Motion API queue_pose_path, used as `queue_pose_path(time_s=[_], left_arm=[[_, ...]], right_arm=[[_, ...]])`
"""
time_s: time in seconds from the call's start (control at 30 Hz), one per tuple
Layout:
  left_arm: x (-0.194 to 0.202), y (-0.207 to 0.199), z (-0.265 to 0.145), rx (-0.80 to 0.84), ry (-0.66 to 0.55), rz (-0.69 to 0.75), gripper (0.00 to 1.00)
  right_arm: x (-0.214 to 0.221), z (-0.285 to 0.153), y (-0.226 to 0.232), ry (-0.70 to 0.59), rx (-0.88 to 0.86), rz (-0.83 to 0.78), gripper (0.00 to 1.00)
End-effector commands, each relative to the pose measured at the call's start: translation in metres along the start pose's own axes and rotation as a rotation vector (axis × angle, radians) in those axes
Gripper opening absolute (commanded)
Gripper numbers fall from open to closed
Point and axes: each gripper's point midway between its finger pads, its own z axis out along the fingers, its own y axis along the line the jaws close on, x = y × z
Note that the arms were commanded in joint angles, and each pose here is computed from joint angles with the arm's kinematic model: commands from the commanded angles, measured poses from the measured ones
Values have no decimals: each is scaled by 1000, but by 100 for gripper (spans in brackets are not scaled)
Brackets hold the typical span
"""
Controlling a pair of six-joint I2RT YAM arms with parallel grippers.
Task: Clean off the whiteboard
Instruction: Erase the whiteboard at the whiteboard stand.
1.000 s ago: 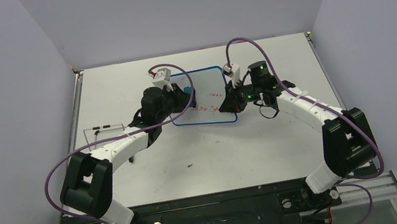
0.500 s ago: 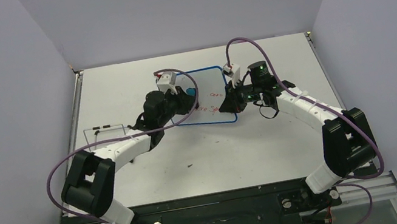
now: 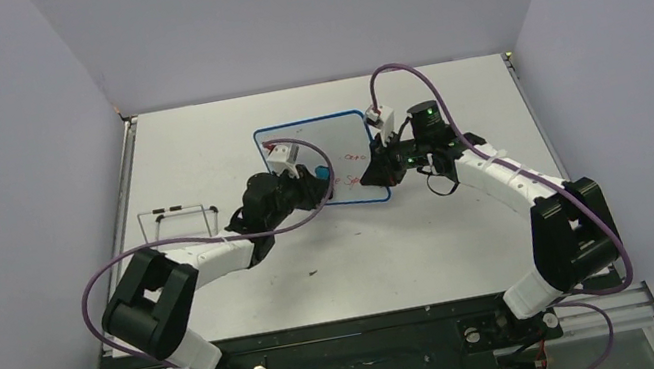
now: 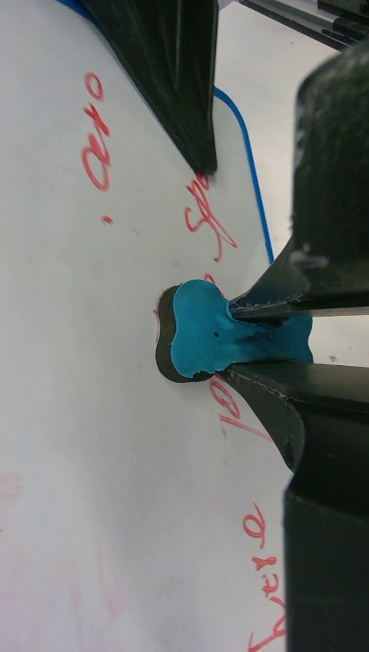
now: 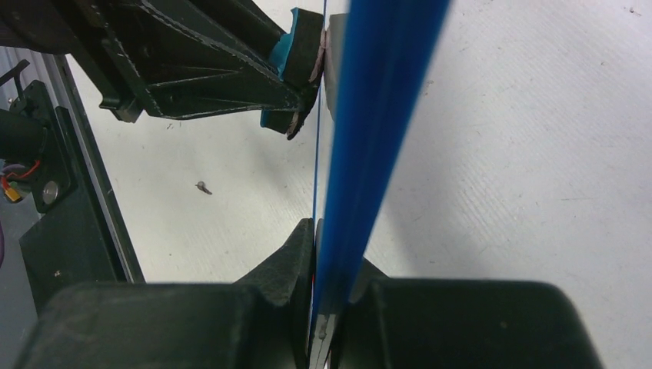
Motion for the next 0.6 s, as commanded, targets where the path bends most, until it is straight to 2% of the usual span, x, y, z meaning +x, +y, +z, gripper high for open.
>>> queue_pose_path(time_s=[0.0, 0.27, 0.43, 0.57], left_arm=[[8, 22, -8, -56, 24, -11, 0], [-21, 22, -8, -54, -20, -1, 0], [-39, -18, 2, 42, -45, 25, 0], [-42, -54, 10, 44, -67, 90, 0]], right_arm=[[17, 8, 44, 76, -179, -21, 0], [18, 8, 44, 80, -180, -19, 0], [19, 9, 43, 82, -179, -17, 0], [20, 11, 43, 86, -186, -8, 0]])
